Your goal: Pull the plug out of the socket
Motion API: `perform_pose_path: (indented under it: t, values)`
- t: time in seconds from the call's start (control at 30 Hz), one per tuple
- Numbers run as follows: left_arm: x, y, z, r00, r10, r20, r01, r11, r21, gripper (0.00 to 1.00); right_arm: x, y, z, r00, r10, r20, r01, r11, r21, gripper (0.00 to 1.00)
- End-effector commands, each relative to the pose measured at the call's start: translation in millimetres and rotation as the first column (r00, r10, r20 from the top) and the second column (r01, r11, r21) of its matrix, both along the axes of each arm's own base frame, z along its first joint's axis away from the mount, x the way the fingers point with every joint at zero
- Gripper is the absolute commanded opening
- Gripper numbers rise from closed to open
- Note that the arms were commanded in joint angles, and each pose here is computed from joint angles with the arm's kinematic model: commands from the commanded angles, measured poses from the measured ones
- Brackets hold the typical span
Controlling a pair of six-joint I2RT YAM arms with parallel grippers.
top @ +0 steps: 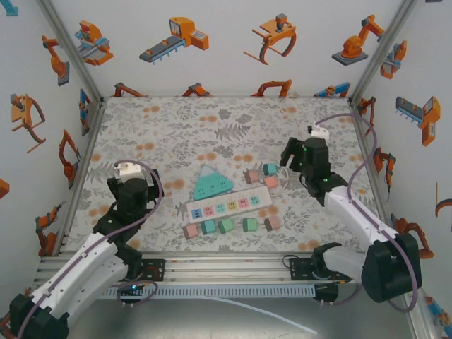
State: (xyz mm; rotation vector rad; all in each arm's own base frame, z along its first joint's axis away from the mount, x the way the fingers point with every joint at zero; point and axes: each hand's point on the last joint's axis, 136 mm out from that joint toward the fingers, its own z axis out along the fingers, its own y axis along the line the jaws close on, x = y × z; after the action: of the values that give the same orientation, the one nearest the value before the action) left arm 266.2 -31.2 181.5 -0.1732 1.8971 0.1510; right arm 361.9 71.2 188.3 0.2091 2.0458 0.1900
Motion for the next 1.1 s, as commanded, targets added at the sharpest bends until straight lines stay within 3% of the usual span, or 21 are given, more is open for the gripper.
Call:
perform_pose_path:
  t: [0.0, 0.13, 0.23, 0.5, 0.67, 0.77, 0.83, 0.87, 0.9, 1.07]
  values:
    - [9, 16, 9, 0.996, 0.039, 0.082, -0.046, 0.995, 0.090, 0.97, -10, -57, -10, 0.977, -0.212, -0.002, 0.208, 0.960, -0.188, 0.75]
    - [13, 40, -3, 0.986, 0.126, 0.106, -0.137, 0.984, 0.109, 0.97, -15, -99, -24, 0.937, -0.348, 0.029, 0.339, 0.887, -0.314, 0.88]
    - [20, 51, -18, 0.985, 0.145, 0.096, -0.155, 0.982, 0.108, 0.97, -6, -111, -45, 0.933, -0.357, 0.055, 0.353, 0.868, -0.350, 0.92]
    - [62, 58, -53, 0.997, 0.066, 0.041, -0.068, 0.997, 0.037, 0.97, 30, -91, -78, 0.977, -0.152, 0.149, 0.203, 0.875, -0.438, 0.96]
    - [98, 52, -62, 0.997, -0.009, 0.079, 0.010, 1.000, -0.014, 0.97, 31, -104, -99, 0.988, -0.102, 0.114, 0.127, 0.962, -0.241, 0.99]
    - [118, 53, -83, 0.996, -0.029, 0.085, 0.032, 0.999, -0.032, 0.97, 28, -102, -98, 0.985, -0.088, 0.146, 0.122, 0.962, -0.243, 0.99]
    - [121, 51, -95, 0.998, -0.038, -0.042, 0.037, 0.998, -0.046, 0.97, 29, -105, -98, 0.986, -0.105, 0.132, 0.135, 0.960, -0.245, 0.99]
    - [129, 50, -93, 0.998, -0.042, -0.054, 0.039, 0.998, -0.040, 0.97, 29, -107, -99, 0.985, -0.123, 0.123, 0.151, 0.958, -0.244, 0.99]
    - [131, 48, -90, 0.999, -0.048, -0.015, 0.048, 0.999, -0.022, 0.97, 27, -110, -99, 0.982, -0.141, 0.124, 0.167, 0.955, -0.246, 0.99]
    - [129, 47, -92, 0.998, -0.048, -0.031, 0.047, 0.999, -0.021, 0.97, 29, -106, -99, 0.985, -0.116, 0.124, 0.144, 0.959, -0.244, 0.99]
